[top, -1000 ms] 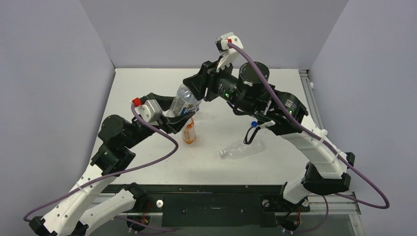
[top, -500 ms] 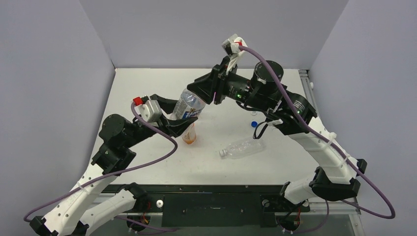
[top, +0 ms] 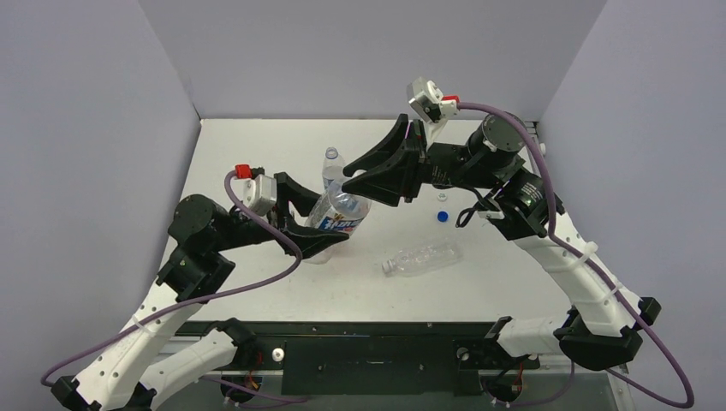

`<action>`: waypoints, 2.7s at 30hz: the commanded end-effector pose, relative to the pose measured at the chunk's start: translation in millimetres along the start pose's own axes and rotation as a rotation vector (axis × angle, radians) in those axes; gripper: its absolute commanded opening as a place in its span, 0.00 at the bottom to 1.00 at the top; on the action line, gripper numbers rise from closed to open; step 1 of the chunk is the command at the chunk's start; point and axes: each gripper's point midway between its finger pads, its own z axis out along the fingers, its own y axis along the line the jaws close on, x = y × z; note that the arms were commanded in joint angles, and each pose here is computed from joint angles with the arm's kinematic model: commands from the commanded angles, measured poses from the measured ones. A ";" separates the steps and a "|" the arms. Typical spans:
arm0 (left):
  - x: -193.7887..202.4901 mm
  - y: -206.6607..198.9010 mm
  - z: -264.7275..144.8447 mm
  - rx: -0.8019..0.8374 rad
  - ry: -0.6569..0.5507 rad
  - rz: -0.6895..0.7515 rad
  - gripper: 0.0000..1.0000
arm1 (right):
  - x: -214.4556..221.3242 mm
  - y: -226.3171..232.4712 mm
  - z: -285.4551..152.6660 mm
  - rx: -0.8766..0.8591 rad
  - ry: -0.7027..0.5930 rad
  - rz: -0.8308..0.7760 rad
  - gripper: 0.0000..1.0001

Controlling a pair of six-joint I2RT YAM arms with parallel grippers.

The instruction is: Unscrew the bottle caps

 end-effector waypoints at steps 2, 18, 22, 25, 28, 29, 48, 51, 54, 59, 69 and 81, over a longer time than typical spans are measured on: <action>-12.4 -27.4 -0.7 0.138 -0.004 -0.007 0.00 | -28.6 6.9 -9.3 -0.019 -0.126 -0.079 0.05; -12.3 61.5 -8.5 -0.302 -0.054 0.282 0.00 | -41.4 -70.4 -20.8 0.734 -0.181 0.053 0.81; -12.1 82.7 -15.9 -0.405 -0.045 0.383 0.00 | -35.3 -81.4 -16.6 0.789 -0.150 0.092 0.82; -15.3 93.3 -21.0 -0.467 -0.050 0.427 0.00 | -29.8 -85.2 -8.6 0.788 -0.124 0.108 0.74; -15.8 99.3 -23.0 -0.498 -0.042 0.440 0.00 | -22.8 -88.0 2.2 0.771 -0.098 0.122 0.67; -15.0 100.1 -23.3 -0.503 -0.037 0.438 0.00 | -23.0 -87.9 4.0 0.766 -0.098 0.123 0.64; -10.3 93.2 -19.9 -0.468 -0.042 0.386 0.00 | -30.4 -87.0 0.9 0.757 -0.109 0.069 0.07; -12.8 86.4 -17.3 -0.442 -0.066 0.336 0.00 | -49.9 -77.0 -10.4 0.714 -0.157 0.013 0.02; -20.4 73.4 -13.1 -0.387 -0.102 0.286 0.00 | -60.9 -74.6 -20.7 0.660 -0.194 -0.046 0.00; -18.3 23.2 0.6 -0.123 -0.092 0.107 0.00 | -96.2 -19.1 -23.9 0.206 -0.407 -0.118 0.00; -16.4 6.0 -2.3 -0.047 -0.061 0.101 0.00 | -31.1 -134.5 -62.1 0.719 -0.174 0.000 0.00; 21.9 26.7 -18.9 -0.167 0.021 0.175 0.00 | 200.7 -287.5 -212.8 1.523 0.252 0.238 0.00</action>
